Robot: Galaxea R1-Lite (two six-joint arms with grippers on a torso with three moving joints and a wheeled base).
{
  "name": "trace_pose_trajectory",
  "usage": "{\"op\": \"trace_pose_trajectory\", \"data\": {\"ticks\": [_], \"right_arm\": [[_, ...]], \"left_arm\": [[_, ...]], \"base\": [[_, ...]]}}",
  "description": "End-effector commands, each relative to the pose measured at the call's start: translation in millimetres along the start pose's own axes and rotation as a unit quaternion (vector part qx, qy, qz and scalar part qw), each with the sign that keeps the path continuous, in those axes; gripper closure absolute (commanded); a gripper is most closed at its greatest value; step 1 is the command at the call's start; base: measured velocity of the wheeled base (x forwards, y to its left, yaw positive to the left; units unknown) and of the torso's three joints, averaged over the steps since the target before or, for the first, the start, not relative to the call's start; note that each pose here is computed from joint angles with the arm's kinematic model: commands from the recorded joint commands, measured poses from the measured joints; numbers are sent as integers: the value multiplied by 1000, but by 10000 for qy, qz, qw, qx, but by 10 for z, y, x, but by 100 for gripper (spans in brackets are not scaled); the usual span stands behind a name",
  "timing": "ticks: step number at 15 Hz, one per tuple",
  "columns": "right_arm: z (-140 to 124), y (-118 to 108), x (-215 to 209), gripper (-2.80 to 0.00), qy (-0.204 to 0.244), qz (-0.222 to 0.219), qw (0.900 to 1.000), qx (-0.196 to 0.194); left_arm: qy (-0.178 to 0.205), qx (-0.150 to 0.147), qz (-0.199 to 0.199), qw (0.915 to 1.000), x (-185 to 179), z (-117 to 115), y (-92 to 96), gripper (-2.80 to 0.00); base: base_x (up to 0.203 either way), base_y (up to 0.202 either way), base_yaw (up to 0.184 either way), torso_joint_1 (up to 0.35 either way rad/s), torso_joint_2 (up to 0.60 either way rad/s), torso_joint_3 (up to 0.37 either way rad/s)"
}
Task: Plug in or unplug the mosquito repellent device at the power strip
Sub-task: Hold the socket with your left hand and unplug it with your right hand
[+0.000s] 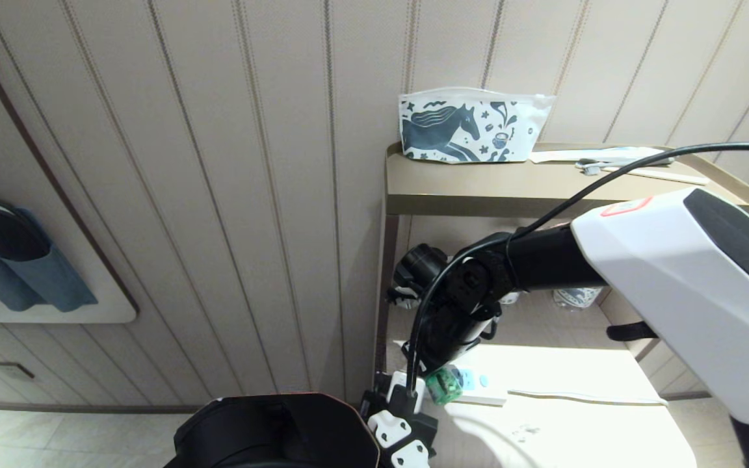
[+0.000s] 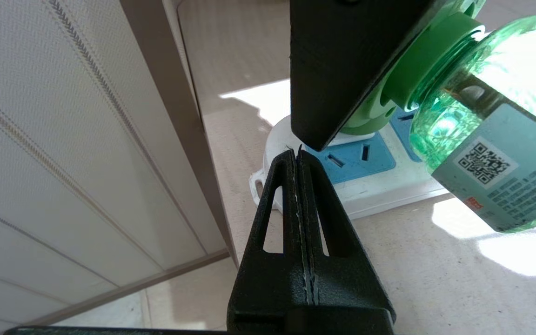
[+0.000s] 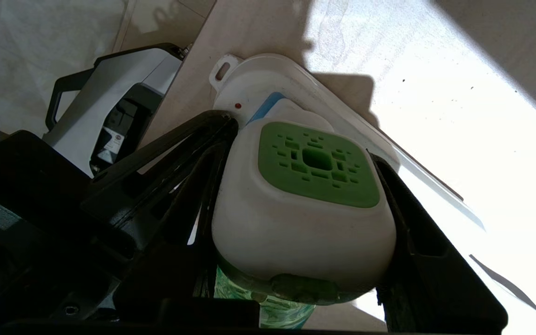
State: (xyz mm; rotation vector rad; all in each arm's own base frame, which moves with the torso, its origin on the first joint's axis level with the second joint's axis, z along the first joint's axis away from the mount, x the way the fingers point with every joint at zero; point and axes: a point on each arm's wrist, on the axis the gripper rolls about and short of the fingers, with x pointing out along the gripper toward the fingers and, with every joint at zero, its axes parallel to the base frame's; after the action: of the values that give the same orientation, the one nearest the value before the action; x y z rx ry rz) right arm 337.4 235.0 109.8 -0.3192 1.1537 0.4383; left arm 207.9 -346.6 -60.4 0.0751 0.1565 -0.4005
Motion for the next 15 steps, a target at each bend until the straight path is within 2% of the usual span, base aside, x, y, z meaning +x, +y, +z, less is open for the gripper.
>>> {"op": "trace_pose_trajectory", "data": {"ticks": [1,6,8,15], "right_arm": [[-8,-1,44,0,68,-8,10000,6],[9,1,66,0,-20,3,10000,18],[7,1,75,0,23,253,9996,98],[85,-76,73,0,-34,243,9991,336]], "left_arm": [[-113,-92,9,9999,0,8,0,0],[-74,-57,-17,10000,-4,-44,-24,0],[-81,-54,-18,10000,-1,-41,-26,0],[-87,-59,-11,9999,0,-34,-28,0]], "base": [[0,0,0,0,0,0],[0,0,0,0,0,0],[0,0,0,0,0,0],[0,0,0,0,0,0]]}}
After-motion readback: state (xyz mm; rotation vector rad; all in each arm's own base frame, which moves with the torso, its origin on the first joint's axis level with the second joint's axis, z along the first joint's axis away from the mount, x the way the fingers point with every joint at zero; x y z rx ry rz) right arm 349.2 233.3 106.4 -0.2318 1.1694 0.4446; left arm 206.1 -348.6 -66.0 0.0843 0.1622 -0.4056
